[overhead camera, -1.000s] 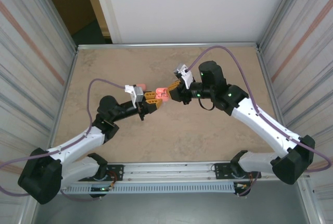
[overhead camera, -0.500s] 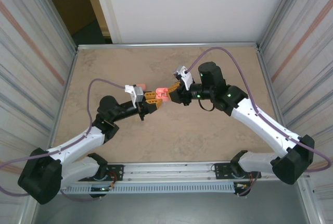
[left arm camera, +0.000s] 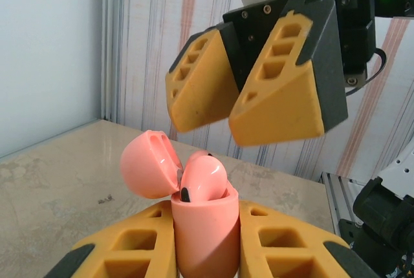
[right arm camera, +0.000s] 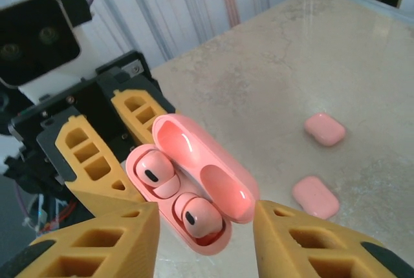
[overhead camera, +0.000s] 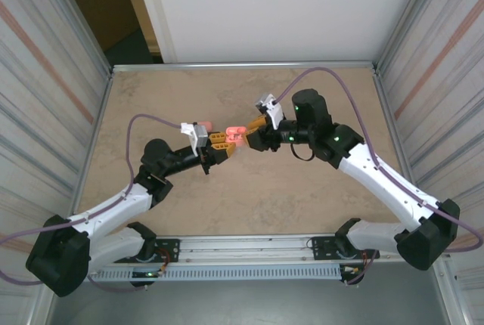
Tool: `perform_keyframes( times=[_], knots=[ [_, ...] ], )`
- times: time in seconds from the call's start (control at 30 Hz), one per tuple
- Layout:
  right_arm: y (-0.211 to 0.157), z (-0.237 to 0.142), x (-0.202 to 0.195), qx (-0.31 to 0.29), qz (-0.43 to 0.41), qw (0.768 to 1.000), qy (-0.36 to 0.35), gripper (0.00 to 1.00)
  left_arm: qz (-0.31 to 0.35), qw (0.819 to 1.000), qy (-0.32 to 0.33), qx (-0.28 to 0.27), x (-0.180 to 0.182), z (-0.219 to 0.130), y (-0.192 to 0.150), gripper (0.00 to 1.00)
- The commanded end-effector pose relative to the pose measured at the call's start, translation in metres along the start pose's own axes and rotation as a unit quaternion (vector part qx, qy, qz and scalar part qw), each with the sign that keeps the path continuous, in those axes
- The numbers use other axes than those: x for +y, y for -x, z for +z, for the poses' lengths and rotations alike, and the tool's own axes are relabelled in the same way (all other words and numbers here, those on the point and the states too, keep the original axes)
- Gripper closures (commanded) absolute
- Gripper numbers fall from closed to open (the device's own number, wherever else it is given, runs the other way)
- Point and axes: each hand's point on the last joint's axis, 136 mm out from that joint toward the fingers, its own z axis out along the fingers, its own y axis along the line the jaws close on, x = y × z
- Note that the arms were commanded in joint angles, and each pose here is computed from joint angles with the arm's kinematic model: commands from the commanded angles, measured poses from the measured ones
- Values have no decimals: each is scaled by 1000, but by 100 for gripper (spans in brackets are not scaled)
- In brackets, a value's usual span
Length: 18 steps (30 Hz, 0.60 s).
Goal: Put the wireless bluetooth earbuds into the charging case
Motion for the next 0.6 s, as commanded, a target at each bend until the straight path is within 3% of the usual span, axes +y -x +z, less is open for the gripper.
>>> perform_keyframes(
  times=[0.0,0.23,0.43,0.57],
  knots=[
    [18,-18,-2,-43,12,999,-7,51,21,999,-6,-35,-5,1,23,100],
    [17,-26,-11,-76,57,995,15,32,16,999,-12,-41,-5,3,25,100],
    [12,-28,-7,-80,91,991,53,2,15,999,-21,-45,-7,5,29,100],
    [9,-22,0,-69,113,987,90,0,16,998,-26,-49,-10,6,32,100]
  ],
)
